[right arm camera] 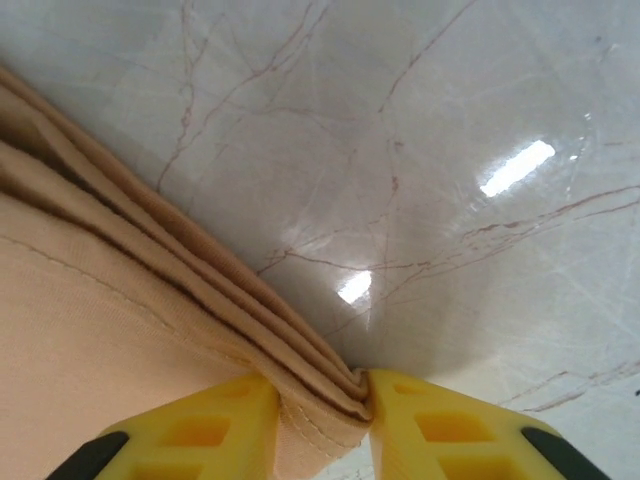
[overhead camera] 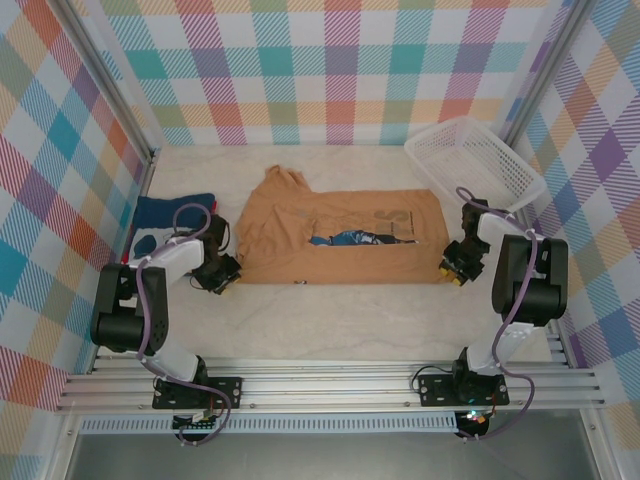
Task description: Fold and stack the t-shirts
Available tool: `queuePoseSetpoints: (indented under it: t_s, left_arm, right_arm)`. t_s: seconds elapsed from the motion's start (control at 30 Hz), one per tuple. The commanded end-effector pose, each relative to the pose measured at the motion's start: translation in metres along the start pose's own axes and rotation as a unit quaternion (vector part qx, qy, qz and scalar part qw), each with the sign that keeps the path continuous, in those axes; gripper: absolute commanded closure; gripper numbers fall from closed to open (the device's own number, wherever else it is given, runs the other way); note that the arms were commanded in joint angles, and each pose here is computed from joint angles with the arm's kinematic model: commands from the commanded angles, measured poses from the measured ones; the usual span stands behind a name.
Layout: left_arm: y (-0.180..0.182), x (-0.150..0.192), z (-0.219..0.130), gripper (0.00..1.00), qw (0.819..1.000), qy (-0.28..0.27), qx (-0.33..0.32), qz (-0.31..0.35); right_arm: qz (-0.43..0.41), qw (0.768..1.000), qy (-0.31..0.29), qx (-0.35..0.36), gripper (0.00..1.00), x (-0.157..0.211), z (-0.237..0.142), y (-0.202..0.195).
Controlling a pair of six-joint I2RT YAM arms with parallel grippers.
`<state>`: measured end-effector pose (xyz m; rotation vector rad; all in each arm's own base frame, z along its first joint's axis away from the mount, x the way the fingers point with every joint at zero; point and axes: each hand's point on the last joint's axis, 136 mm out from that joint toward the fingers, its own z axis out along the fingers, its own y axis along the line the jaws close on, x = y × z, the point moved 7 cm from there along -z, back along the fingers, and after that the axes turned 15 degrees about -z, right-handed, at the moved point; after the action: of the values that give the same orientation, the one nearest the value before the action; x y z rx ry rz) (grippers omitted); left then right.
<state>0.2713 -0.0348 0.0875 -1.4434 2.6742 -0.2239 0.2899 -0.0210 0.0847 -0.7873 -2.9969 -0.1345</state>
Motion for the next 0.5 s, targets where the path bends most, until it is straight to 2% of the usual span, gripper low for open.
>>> queuePoseSetpoints:
  t_s: [0.0, 0.07, 0.13, 0.27, 0.47]
  left_arm:
    - [-0.022, -0.004, -0.019, 0.74, 0.995, -0.014, 0.096, 0.002]
    - [-0.024, -0.004, -0.04, 0.72, 0.994, -0.026, 0.111, 0.003]
    - [-0.016, -0.004, -0.046, 0.67, 0.996, -0.031, 0.081, 0.005]
    - [-0.005, -0.007, -0.027, 0.67, 0.999, -0.017, 0.049, 0.01]
    - [-0.006, -0.011, -0.01, 0.7, 1.0, -0.004, 0.016, 0.019]
  right_arm:
    - [0.007, 1.0, 0.011, -0.005, 0.73, -0.003, 0.01, 0.002]
    - [0.005, 1.0, 0.007, -0.006, 0.73, -0.005, 0.009, 0.003]
    - [0.005, 1.0, 0.007, -0.006, 0.75, -0.005, 0.008, 0.003]
    - [0.003, 1.0, 0.012, -0.007, 0.77, -0.006, 0.01, 0.004]
    - [-0.004, 1.0, 0.009, -0.005, 0.76, -0.008, 0.004, 0.007]
